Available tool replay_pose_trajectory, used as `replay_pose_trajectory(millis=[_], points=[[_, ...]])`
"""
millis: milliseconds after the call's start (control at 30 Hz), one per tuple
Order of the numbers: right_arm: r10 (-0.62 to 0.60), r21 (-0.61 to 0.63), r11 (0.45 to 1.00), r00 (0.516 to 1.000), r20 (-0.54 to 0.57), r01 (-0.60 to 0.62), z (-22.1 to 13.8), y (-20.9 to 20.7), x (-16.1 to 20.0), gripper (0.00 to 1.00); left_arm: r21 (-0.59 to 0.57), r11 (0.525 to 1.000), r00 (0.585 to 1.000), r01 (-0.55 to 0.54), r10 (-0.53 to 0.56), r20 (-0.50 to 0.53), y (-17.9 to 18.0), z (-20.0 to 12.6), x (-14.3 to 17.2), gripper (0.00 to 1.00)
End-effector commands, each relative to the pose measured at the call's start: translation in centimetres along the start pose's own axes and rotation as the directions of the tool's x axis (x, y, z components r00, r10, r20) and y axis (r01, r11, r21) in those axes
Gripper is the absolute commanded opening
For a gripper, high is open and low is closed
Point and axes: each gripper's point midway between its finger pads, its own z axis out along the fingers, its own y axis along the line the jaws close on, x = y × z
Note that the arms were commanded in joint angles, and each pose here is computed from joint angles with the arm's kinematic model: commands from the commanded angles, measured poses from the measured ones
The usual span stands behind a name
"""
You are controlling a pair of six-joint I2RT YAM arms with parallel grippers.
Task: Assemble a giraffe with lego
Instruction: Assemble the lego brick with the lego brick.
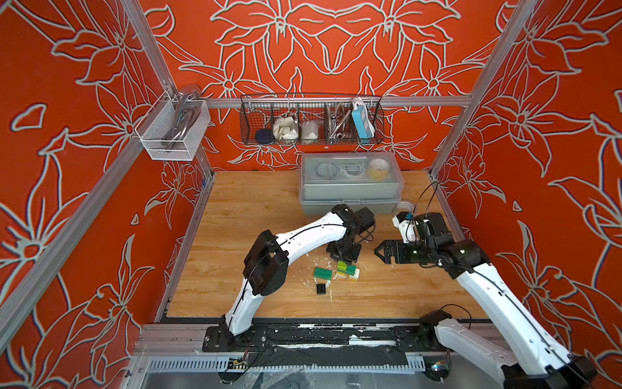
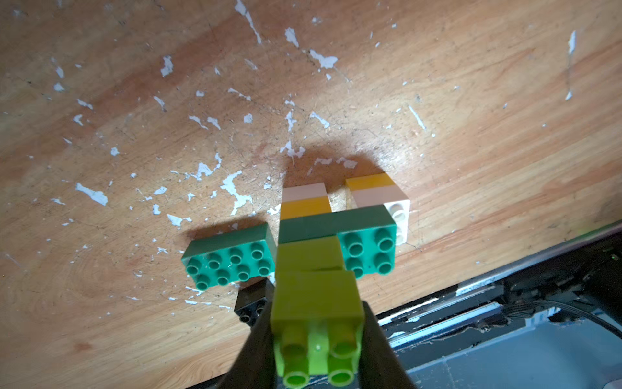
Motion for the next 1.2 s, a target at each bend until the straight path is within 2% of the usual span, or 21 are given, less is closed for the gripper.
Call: replay_pose_trajectory(millis=[0,467,800,1167], points=[[-0.003,0.007,1.0,1.0,-0.007,0.003,-0.2,-0.3,0.3,1.0,-0.024,1.0,0.999,0.011,-0.012,-0.053,0.4,1.2,0.8,0.17],[0.005,0.004,1.0,1.0,0.001,-0.005,-0.2,-0.5,0.3,1.0,-0.032,0.999,0.996,0.032,-0.035,-0.082,0.5,1.9,1.7,0.18],[0.007,-0.002,1.0,1.0,0.007,-0.007,-0.3,-0.6,0.3,1.0,-0.083,0.995,0.995,0.062,-0.069,-0.075,1.1,3.0,1.2,0.19],[0.007,-0.006,1.0,1.0,0.017,-0.007,-0.5,-0.7,0.3,1.0,-0.143,0.99,0.992,0.011,-0.029,-0.119,2.1,5.1,1.8,0.19]])
